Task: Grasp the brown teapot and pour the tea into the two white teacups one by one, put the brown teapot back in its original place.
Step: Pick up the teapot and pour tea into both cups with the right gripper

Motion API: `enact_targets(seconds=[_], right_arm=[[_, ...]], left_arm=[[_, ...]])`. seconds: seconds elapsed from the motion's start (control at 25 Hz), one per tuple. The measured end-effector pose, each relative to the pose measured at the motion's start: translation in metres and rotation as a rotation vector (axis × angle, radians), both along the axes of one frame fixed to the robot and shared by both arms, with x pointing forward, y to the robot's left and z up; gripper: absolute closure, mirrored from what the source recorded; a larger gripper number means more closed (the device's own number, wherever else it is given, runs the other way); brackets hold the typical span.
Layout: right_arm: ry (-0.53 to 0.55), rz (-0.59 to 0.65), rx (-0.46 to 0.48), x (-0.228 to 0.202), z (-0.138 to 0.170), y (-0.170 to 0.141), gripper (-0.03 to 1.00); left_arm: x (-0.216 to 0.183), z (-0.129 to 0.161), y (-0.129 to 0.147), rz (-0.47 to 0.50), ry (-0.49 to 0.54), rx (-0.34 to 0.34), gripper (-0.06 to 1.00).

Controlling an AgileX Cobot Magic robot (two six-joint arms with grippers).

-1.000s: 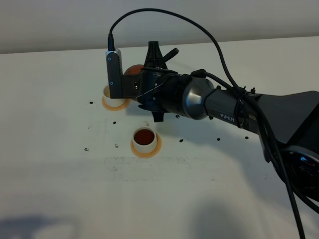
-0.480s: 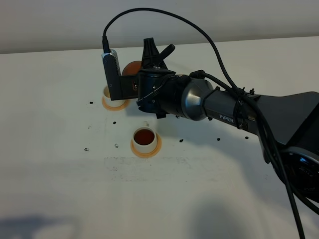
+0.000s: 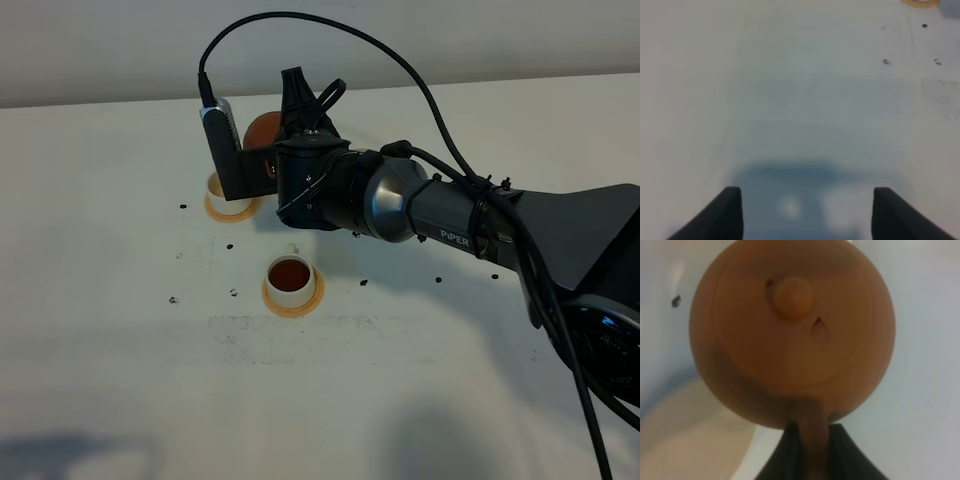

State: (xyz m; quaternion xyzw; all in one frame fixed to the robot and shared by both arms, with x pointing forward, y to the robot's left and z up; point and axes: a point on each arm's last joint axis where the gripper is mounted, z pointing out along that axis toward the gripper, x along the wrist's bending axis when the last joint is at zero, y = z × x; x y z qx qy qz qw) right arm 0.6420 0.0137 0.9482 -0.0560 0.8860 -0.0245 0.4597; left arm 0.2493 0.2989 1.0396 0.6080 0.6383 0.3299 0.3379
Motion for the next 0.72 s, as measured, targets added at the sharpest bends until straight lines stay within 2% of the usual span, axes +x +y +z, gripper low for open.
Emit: enact_targets(seconds=[0.72], right_arm=[[-0.055,0.051,-0.079,0.0028,0.0041,-0.0002,0.86]], left_arm=[[0.0000,0.0000,0.0000,0.003,0.000,-0.005,0.39]])
